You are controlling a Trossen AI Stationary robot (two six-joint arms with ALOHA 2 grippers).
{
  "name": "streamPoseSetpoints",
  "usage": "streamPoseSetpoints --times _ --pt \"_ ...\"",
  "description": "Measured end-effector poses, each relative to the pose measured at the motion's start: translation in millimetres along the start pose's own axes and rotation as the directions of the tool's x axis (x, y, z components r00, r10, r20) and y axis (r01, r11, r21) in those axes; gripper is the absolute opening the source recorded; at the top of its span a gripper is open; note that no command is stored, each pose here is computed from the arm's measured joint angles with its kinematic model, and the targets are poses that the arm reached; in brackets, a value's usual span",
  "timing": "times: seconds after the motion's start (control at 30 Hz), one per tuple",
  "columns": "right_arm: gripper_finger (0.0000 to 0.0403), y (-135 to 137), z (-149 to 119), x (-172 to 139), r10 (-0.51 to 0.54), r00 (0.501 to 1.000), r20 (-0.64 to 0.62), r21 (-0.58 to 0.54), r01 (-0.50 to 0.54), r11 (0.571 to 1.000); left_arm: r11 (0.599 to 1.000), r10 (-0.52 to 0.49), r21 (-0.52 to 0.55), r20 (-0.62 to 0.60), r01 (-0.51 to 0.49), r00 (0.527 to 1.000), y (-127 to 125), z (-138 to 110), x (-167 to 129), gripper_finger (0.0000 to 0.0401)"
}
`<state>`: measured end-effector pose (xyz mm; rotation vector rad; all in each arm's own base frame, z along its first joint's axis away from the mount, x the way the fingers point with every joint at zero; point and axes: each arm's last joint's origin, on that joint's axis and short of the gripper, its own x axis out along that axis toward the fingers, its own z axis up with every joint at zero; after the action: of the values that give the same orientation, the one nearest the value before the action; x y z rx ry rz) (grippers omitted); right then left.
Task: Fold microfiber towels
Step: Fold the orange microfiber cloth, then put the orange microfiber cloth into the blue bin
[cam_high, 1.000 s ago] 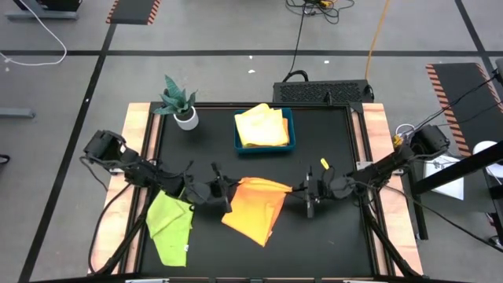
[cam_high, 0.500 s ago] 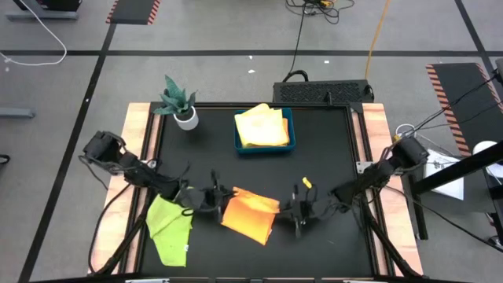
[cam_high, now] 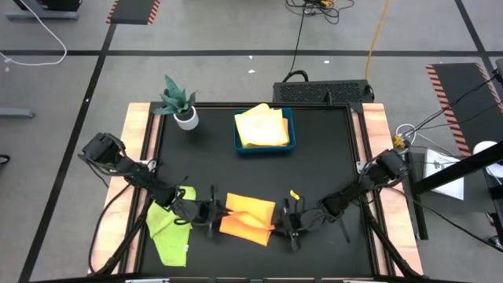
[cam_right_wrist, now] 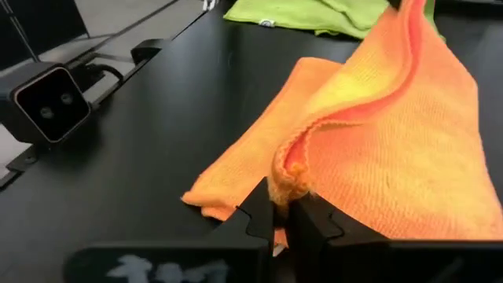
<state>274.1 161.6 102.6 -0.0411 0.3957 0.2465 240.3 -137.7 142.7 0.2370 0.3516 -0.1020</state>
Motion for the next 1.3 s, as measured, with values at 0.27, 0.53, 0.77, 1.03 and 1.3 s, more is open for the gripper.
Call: streamPoseSetpoints --times 0.27,0.53,0.77,1.03,1.3 --pt "0.0074 5 4 1 0.132 0.991 0.018 0.025 -0.132 0.991 0.990 -0.136 -0.049 -0.018 0.135 0.991 -13 -2 -5 0.0027" --pt "0.0148 10 5 -1 0.194 0.981 0.024 0.036 -0.195 0.980 0.975 -0.212 -0.072 0.000 0.211 0.977 -26 -1 -12 0.0055" --pt "0.0175 0 6 2 0.111 0.993 0.036 0.047 -0.113 0.993 0.962 -0.244 -0.125 0.004 0.242 0.970 -34 -1 -17 0.0110" --pt "0.0175 -23 14 6 -0.026 0.994 0.104 0.125 0.013 0.992 0.953 -0.232 -0.176 0.105 0.248 0.967 -34 9 -17 0.0148" --pt "0.0176 -34 10 8 -0.080 0.995 0.056 0.136 0.071 0.988 0.958 -0.148 -0.241 0.054 0.157 0.987 -25 3 -9 0.0150"
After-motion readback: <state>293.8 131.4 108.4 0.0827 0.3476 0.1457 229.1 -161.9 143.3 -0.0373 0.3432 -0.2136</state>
